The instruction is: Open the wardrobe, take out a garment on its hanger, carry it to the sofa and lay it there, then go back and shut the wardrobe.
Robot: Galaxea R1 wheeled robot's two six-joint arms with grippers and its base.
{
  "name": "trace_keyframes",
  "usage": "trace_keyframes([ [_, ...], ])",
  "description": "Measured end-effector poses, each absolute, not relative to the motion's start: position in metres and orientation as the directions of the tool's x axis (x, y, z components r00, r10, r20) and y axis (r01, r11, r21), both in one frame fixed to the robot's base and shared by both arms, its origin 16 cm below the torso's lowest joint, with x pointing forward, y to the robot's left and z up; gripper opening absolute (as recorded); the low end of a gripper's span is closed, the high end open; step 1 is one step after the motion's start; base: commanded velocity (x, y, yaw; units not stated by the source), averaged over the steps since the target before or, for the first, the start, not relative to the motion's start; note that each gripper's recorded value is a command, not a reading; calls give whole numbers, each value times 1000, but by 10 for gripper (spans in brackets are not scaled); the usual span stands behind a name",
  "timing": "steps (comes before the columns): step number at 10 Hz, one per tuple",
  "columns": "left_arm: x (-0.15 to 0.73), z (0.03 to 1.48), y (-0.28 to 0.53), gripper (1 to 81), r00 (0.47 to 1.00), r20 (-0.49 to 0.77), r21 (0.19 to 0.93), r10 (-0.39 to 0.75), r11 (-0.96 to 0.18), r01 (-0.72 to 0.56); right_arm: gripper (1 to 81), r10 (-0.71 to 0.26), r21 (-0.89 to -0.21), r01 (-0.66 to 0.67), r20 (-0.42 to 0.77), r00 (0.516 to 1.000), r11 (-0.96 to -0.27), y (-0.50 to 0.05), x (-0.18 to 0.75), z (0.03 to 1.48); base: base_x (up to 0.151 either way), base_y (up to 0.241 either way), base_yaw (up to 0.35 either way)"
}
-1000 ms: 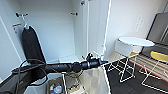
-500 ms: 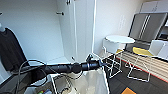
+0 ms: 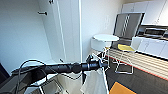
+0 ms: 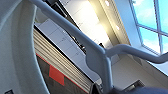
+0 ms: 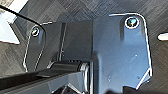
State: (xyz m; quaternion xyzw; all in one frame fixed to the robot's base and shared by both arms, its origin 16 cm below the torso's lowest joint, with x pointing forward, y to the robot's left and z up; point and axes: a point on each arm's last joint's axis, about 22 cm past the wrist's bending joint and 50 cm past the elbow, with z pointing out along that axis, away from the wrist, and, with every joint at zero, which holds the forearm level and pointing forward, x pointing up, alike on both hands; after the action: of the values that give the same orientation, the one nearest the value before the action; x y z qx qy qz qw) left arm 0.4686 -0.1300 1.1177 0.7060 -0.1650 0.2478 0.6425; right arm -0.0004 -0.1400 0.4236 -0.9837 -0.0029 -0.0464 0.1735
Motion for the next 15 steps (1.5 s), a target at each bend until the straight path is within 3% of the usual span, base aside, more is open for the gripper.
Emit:
trace_keyframes([
  [15,449,1115,-156,10,825,565,822,27,-102,-560,811,-13,-345,19,89,996,-938,-137,-2,424,0,0,-378],
])
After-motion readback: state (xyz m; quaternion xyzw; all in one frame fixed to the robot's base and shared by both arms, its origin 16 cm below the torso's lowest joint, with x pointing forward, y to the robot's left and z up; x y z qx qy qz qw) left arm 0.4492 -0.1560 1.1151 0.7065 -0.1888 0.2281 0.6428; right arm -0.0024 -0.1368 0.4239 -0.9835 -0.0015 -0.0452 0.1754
